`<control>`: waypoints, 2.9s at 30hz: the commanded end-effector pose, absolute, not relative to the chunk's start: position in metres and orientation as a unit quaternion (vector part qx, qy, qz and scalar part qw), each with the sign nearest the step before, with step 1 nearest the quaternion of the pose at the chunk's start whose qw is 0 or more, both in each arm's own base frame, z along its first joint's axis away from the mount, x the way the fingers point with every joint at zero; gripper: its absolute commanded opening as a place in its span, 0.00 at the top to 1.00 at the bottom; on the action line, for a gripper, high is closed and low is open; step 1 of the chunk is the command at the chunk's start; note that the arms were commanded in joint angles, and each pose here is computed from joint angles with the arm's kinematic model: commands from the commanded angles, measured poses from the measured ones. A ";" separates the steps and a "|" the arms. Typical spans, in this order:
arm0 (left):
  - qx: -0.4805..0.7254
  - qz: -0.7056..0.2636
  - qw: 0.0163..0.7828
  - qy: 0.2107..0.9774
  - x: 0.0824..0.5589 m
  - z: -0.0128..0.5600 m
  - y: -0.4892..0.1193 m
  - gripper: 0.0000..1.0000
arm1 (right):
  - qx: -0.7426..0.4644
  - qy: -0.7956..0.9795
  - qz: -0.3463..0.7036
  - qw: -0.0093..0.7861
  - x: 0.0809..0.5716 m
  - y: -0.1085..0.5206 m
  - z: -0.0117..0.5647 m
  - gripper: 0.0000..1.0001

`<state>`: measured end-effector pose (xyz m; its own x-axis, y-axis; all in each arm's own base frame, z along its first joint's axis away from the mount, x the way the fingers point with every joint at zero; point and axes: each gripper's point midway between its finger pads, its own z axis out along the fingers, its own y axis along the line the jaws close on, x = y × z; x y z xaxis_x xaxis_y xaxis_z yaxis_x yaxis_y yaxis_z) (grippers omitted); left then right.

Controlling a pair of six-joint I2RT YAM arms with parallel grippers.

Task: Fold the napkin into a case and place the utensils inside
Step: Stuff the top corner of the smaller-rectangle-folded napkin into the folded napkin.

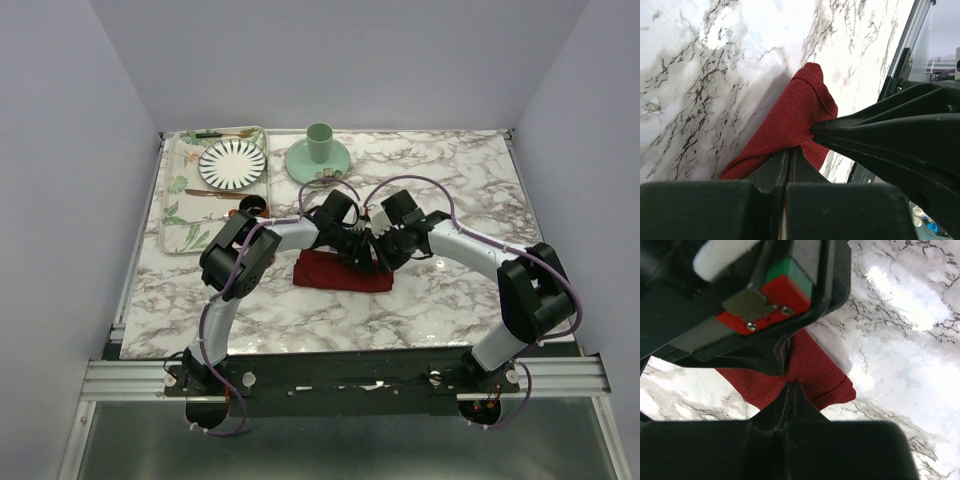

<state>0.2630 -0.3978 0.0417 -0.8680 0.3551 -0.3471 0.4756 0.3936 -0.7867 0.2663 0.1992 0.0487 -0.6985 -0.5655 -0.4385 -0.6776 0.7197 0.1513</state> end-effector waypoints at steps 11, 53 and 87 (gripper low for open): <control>0.293 -0.468 0.159 0.818 0.283 0.062 -0.400 1.00 | -0.287 0.928 0.172 0.163 0.284 0.197 0.053 0.99; 0.269 -0.448 0.170 0.836 0.304 0.039 -0.393 1.00 | -0.232 0.938 0.233 0.109 0.278 0.188 0.053 0.99; 0.287 -0.425 0.164 0.843 0.300 0.040 -0.403 1.00 | -0.164 0.948 0.259 0.087 0.289 0.180 0.049 0.99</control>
<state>0.2938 -0.4058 0.0489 -0.7809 0.3415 -0.5230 0.6246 0.4371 -0.6472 0.2866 0.1839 0.0435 -0.9186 -0.2893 -0.2693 -0.3859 0.8036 0.4532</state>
